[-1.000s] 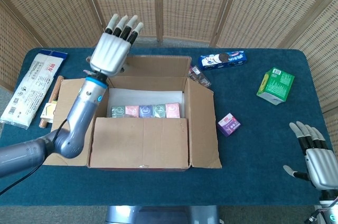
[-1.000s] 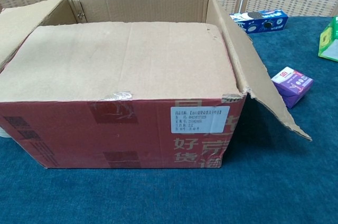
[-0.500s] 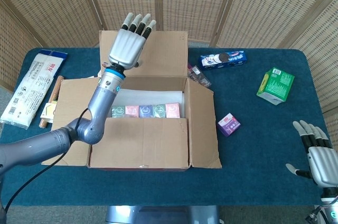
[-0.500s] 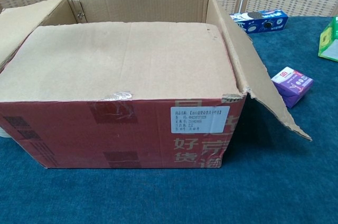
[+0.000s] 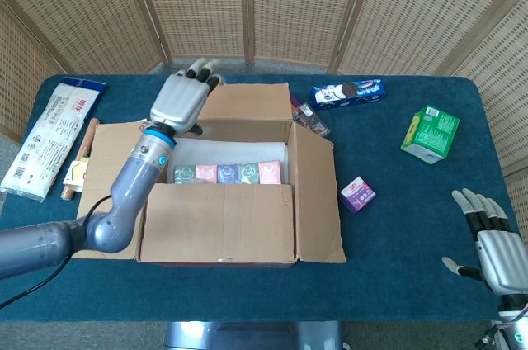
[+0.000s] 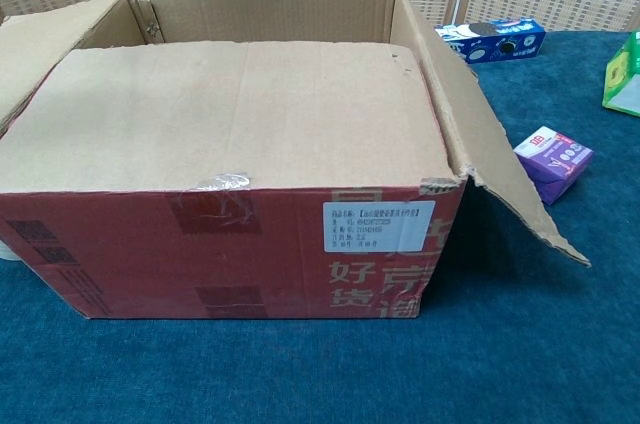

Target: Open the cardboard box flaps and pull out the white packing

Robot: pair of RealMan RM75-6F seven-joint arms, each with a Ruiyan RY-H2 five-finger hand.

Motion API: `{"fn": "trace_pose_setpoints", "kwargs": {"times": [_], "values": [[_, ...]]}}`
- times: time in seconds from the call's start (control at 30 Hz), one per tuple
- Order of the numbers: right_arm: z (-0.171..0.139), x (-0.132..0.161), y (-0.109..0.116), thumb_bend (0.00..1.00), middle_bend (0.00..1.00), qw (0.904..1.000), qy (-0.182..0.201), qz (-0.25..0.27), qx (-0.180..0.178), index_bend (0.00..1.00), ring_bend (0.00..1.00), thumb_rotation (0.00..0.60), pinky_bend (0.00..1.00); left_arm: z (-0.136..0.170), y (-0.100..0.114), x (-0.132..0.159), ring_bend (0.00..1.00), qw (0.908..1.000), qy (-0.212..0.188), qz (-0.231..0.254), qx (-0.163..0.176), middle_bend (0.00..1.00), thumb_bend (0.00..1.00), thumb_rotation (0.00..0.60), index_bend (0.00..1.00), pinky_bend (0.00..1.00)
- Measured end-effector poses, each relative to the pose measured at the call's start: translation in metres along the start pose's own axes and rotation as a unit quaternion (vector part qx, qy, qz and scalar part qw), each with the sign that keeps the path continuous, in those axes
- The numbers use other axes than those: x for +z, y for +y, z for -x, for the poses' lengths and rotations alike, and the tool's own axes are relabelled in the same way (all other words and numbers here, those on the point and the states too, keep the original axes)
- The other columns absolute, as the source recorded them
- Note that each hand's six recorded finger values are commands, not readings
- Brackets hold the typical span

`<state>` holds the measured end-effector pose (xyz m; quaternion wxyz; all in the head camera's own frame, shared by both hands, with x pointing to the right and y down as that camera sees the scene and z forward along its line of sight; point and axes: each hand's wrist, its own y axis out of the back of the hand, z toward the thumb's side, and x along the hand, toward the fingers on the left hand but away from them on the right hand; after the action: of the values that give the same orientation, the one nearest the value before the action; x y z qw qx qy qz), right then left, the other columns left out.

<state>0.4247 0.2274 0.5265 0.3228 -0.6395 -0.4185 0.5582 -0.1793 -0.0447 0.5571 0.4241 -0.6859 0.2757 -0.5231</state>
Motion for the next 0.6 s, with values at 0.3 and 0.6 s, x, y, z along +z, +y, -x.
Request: {"fn": "trace_pose_setpoints", "kwargs": {"times": [0.3,0.6], "values": [[-0.001,0.001,0.0,0.0,0.0,1.0,0.002,0.002,-0.001,0.0,0.0,0.6,0.0,0.03,-0.019,-0.01,0.31,0.991,0.01,0.058,-0.12,0.38,0.0,0.597,0.44,0.5],[-0.001,0.002,0.0,0.0,0.0,1.0,0.004,0.001,0.0,0.0,0.0,0.6,0.0,0.036,-0.025,0.003,0.25,0.9843,-0.002,0.097,-0.147,0.41,0.0,0.268,0.53,0.43]]}}
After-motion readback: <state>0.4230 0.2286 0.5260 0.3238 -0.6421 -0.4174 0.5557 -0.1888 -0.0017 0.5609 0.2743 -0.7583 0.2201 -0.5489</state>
